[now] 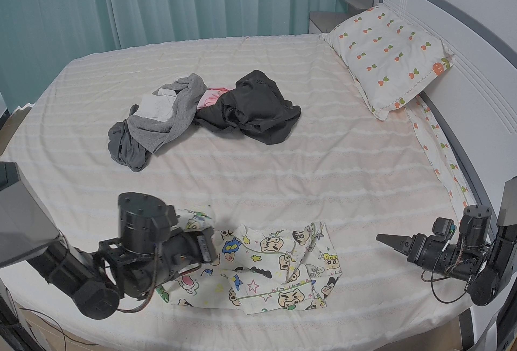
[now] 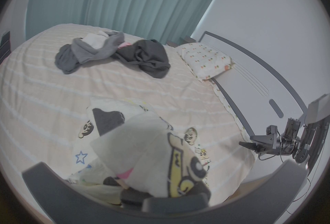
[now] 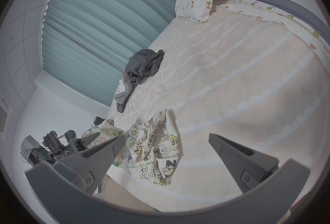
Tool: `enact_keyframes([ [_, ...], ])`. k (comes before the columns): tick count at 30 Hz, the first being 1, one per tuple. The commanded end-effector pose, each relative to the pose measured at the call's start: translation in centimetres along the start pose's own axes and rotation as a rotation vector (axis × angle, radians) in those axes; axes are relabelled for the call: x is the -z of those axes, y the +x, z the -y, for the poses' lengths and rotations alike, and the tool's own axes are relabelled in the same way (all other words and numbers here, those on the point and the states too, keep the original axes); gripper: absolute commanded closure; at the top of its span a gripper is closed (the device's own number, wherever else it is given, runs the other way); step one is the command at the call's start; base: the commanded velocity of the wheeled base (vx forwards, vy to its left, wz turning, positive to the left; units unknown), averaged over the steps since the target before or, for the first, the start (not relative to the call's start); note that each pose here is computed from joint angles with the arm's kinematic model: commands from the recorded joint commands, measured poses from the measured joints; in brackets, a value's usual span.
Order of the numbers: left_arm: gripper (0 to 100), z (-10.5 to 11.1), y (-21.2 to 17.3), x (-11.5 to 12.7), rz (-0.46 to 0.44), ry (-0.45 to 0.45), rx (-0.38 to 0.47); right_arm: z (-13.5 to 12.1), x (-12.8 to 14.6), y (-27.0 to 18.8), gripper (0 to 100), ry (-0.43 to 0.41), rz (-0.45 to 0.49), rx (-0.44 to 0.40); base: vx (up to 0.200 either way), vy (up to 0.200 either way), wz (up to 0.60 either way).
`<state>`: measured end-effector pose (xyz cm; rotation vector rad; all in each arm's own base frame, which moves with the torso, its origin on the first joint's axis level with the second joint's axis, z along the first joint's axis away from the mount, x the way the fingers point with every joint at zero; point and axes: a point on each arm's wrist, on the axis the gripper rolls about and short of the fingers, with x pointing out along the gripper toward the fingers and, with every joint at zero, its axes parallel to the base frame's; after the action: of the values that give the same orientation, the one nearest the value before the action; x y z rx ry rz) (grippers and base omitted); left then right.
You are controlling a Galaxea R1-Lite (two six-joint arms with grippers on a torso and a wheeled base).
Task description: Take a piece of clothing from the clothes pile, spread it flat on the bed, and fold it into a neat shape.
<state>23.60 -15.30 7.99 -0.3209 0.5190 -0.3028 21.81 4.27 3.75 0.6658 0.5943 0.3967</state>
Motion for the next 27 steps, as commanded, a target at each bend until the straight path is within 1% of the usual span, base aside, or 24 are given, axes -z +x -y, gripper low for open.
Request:
enact_keyframes([
  [1, 100, 5.2, 2.6, 1.5, -0.021, 0.066, 0.066, 0.0, 0.0, 0.1, 0, -0.004, 0.002, -0.006, 0.0, 0.0, 0.0],
  [3, 100, 6.0, 3.3, 1.9, -0.024, 0.075, 0.075, 0.0, 0.0, 0.1, 0, -0.004, 0.002, -0.006, 0.0, 0.0, 0.0],
  [5, 100, 7.0, 4.7, 2.5, -0.01, 0.082, 0.063, 0.0, 0.0, 0.1, 0, -0.004, 0.002, -0.006, 0.0, 0.0, 0.0],
  [9, 100, 8.5, 5.6, 3.1, -0.008, 0.066, 0.091, 0.0, 0.1, 0.2, 0, -0.005, 0.001, -0.007, 0.0, 0.0, 0.0],
  [14, 100, 9.4, 6.3, 3.8, -0.016, 0.061, 0.109, 0.0, 0.1, 0.2, 0, -0.005, -0.001, -0.007, 0.0, 0.0, 0.0],
  [19, 100, 10.3, 7.1, 3.8, -0.004, 0.02, 0.126, -0.1, 0.1, 0.2, 0, -0.006, 0.0, -0.008, 0.0, 0.0, 0.0],
  [20, 0, 10.4, 7.2, 3.8, -0.001, 0.013, 0.126, -0.1, 0.1, 0.2, 0, -0.006, 0.0, -0.008, 0.0, 0.0, 0.0],
  [23, 0, 10.6, 7.2, 3.8, -0.003, -0.017, 0.132, -0.1, 0.1, 0.2, 0, -0.006, 0.0, -0.008, 0.0, 0.0, 0.0],
  [27, 0, 10.6, 7.3, 3.8, -0.003, -0.02, 0.132, -0.1, 0.1, 0.2, 0, -0.007, -0.002, -0.008, 0.0, 0.0, 0.0],
])
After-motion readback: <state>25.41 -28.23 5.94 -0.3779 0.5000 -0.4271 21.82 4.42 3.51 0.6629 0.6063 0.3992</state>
